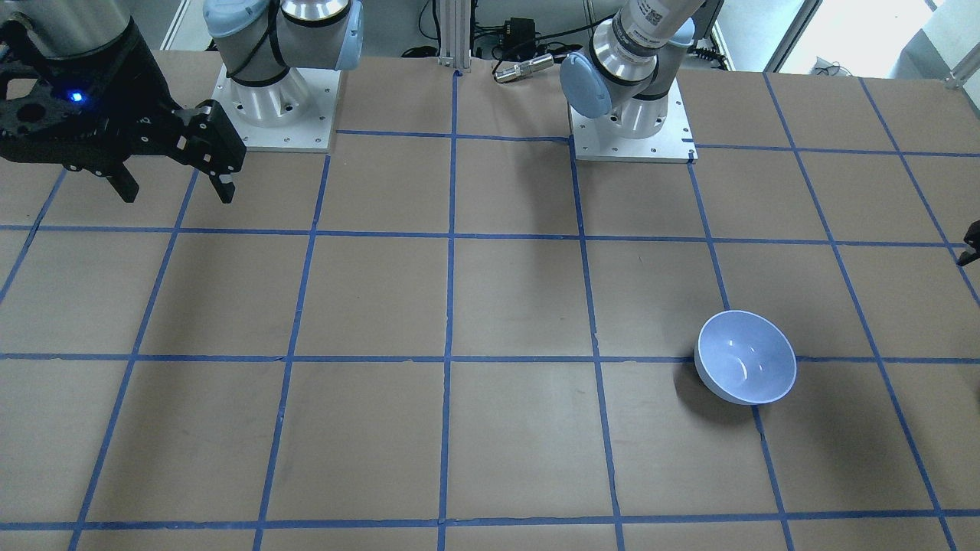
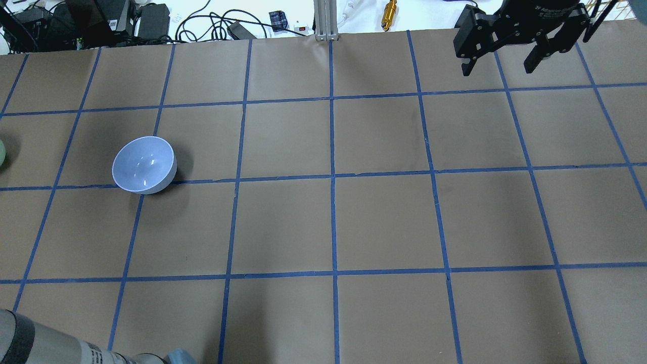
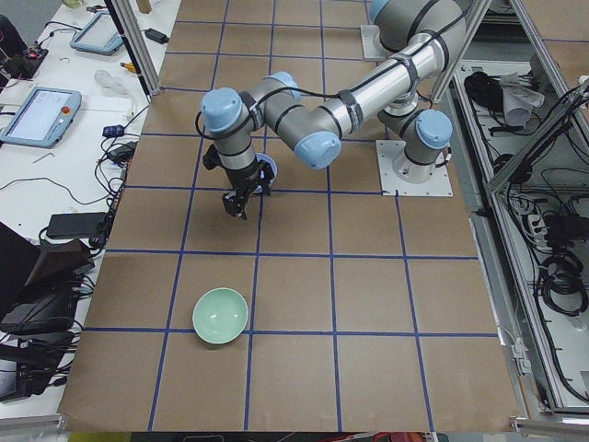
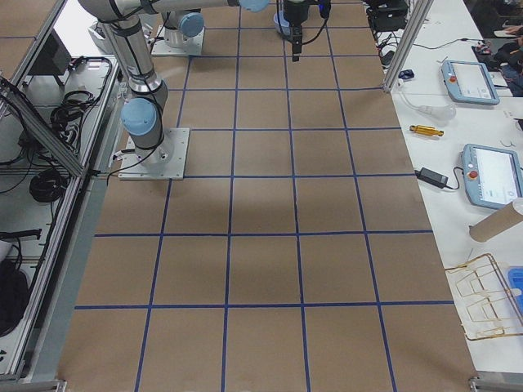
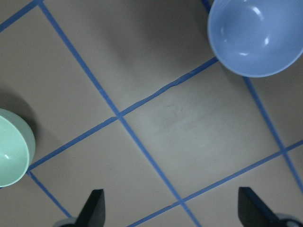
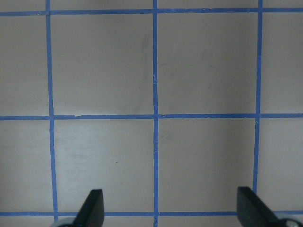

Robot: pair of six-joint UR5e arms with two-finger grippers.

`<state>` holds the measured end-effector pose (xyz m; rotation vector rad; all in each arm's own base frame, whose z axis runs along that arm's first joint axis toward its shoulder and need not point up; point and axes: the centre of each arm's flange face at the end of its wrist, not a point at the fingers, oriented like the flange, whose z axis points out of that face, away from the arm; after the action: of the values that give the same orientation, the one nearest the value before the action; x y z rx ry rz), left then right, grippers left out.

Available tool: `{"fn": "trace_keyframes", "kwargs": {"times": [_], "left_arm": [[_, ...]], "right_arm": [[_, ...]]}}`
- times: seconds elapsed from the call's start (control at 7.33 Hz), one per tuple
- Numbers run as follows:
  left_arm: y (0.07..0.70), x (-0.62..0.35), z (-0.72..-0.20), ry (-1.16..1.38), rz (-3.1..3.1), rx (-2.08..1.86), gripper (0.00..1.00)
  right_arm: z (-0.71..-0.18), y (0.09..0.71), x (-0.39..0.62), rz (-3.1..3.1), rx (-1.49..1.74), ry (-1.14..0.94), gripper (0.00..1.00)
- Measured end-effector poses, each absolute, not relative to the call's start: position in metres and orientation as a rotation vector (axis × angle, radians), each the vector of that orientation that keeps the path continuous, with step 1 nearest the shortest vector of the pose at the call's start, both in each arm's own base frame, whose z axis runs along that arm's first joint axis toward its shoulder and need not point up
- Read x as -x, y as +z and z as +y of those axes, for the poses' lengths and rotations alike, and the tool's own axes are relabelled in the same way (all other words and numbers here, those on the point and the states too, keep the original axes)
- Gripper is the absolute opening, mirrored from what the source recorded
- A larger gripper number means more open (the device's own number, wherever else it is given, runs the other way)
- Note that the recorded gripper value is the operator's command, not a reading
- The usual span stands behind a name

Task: Stack green bowl on blue bowl
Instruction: 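Lower the left gripper onto the mint green bowl rim and grasp it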

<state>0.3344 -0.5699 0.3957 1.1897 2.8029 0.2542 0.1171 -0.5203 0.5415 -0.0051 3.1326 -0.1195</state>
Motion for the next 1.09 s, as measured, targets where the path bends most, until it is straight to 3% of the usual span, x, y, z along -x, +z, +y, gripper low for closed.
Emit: {"fn": "trace_keyframes", "kwargs": {"times": [0.68, 1.09], "left_arm": [[0.286, -0.482, -0.583, 0.165, 2.32, -2.048, 1.0], [0.233, -0.529, -0.575, 0.117, 2.175, -2.203, 0.98]], "right_arm": [[-0.52, 0.542, -0.117, 3.133, 0.005, -0.12, 1.0], [-0.52, 0.541, -0.117, 3.133, 0.005, -0.119, 1.0]]}}
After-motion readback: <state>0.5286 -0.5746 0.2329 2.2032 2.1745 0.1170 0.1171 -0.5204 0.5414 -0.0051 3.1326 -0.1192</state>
